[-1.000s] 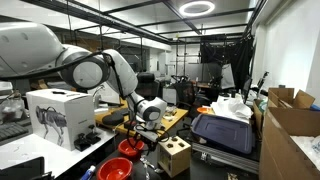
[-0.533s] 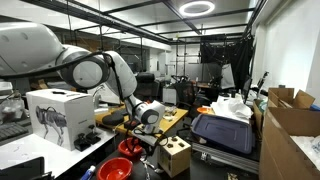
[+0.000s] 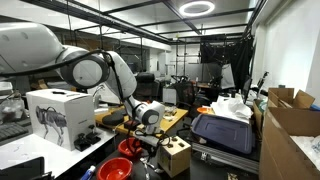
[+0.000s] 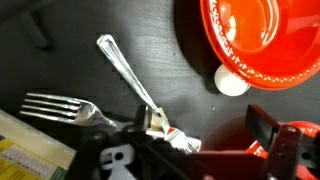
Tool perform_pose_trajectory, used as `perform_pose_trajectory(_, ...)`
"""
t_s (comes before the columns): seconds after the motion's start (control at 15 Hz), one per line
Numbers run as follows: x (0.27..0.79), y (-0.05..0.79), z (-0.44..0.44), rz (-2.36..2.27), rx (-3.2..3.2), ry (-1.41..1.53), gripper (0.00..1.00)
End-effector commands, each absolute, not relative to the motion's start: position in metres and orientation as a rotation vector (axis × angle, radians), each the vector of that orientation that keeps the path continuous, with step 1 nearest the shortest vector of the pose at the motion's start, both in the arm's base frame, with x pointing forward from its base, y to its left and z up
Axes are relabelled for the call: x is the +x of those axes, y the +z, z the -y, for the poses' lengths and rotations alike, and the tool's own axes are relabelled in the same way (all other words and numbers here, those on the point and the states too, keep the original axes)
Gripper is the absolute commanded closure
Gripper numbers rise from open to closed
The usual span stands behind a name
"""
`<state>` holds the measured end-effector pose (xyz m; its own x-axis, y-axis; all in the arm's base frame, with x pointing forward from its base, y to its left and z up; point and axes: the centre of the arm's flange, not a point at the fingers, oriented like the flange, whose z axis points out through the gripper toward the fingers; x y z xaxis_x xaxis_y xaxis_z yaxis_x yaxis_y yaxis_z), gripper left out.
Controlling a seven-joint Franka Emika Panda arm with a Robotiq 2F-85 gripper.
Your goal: Move one fork towards you
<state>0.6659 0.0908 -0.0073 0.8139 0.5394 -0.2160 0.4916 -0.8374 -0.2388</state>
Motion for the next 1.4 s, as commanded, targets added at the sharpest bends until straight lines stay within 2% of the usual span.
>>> perform_pose_trajectory(0.0, 0.654, -0.004, -0.088, 0.839, -2.871, 0.404, 0.0)
perform_pose_trajectory(1.33, 0.647, -0.041, -0.087, 0.892, -2.913, 0.382, 0.0)
